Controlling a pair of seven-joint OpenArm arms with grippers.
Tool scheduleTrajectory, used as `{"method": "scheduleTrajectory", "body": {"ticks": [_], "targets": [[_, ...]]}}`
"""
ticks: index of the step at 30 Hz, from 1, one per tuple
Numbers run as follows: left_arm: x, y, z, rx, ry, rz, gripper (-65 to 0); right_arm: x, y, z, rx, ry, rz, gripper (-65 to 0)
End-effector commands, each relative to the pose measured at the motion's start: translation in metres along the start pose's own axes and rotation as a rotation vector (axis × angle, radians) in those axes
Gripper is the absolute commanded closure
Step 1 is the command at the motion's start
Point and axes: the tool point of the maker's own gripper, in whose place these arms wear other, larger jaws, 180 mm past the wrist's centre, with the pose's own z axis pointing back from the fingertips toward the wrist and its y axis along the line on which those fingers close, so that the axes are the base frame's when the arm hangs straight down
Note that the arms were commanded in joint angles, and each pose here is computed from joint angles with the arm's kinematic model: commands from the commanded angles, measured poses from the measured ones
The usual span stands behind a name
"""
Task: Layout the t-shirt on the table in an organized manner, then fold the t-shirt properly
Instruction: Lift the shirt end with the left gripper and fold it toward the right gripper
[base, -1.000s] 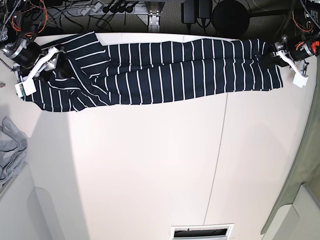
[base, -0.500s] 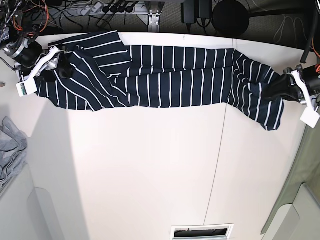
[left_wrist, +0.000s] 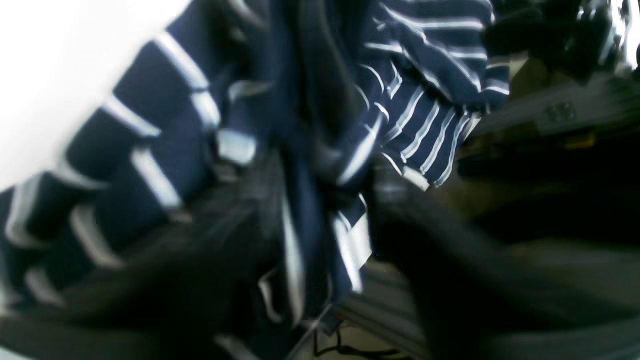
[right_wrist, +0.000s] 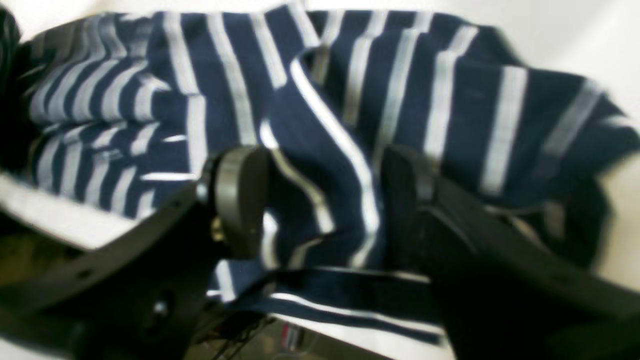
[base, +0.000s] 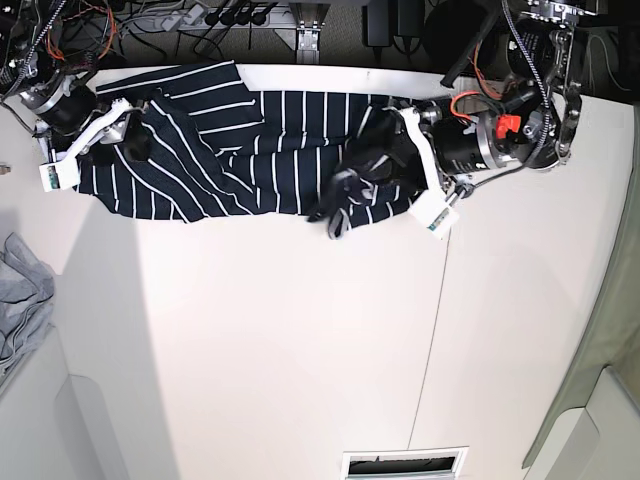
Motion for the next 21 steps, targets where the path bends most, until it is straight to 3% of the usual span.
{"method": "scheduleTrajectory", "body": {"ticks": [1,7,11,14,15,17,21], "targets": [[0.01,-0.008,-0.001,-0.028,-0.03,-0.026,-36.1,0.017,-0.011,0.006,-0.032,-0.052,-0.002,-36.0],[0.0,-0.036,-0.021,-0.102,0.012,-0.042,-36.1,0.049,-0.067,0.033,-0.18,-0.141,-0.056,-36.0],[-0.002,-0.039,-0.022,-0.108,0.013,-0.033,-36.1,0.062,-0.087,0.046,-0.226,-0.152,-0.015,-36.2],[-0.003,-0.039,-0.022,-0.108,0.013,-0.032,-36.1,0.066,-0.103,0.047,-0.248,-0.157,-0.001,-45.5],[-0.003,-0.039,-0.022,-0.108,0.013,-0.032,-36.1,0.064,-0.111,0.045,-0.255,-0.146,-0.013,-45.3],[-0.003,-0.039,-0.022,-0.108,0.013,-0.032,-36.1,0.058,-0.124,0.037,-0.25,-0.124,-0.057,-45.3],[-0.005,-0.04,-0.022,-0.106,0.019,-0.029,-36.1,0.045,-0.124,0.012,-0.121,-0.118,-0.158,-45.3]]}}
